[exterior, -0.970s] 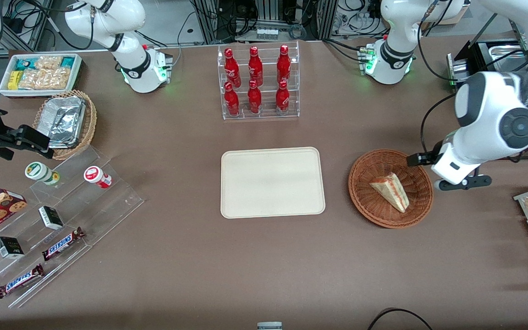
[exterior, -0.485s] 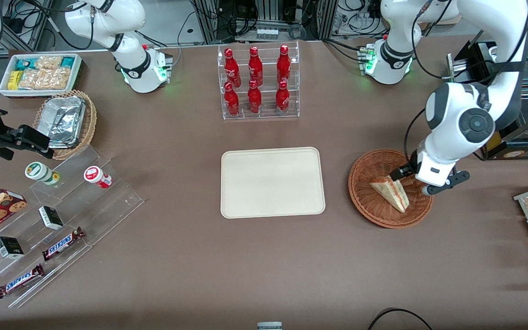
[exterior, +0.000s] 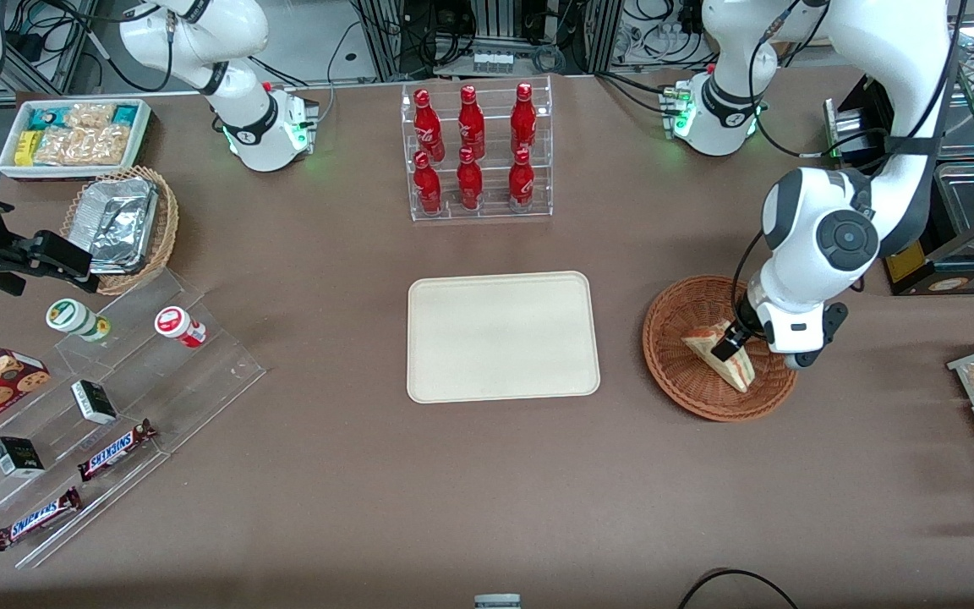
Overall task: Place sandwich from basket to tray
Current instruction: 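Lower the left gripper and close it on the triangular sandwich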
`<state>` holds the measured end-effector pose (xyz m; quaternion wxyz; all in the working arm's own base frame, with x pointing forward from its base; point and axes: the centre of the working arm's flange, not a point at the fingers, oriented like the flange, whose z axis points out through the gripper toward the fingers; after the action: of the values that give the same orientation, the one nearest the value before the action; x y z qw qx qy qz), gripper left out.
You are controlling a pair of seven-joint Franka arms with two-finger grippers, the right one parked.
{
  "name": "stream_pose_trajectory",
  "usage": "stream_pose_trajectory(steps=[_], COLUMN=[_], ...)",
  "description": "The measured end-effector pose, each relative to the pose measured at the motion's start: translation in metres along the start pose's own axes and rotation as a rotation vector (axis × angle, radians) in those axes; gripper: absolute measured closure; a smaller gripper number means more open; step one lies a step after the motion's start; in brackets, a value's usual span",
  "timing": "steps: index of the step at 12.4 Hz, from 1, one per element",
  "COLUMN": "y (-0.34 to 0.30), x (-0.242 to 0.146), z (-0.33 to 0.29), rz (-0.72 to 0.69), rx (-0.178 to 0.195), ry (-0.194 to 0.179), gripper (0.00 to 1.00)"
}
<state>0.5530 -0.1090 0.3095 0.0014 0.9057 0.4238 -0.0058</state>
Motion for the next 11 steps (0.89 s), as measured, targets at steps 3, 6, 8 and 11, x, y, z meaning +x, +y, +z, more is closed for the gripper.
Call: stream_pose_trajectory(steps=[3,6,8,11], y=[0.002,0.001,0.001,0.001], x=[0.0,0.0,0.0,0.0], z=[0.015,0.034,0.049,0.056], rz=[-0.036,-0.037,-0.038,-0.038], rx=[0.001,0.025,0.037,0.048], ry=[-0.005,-0.022,-0.032,-0.039], gripper=[0.0,0.0,0.0,0.15])
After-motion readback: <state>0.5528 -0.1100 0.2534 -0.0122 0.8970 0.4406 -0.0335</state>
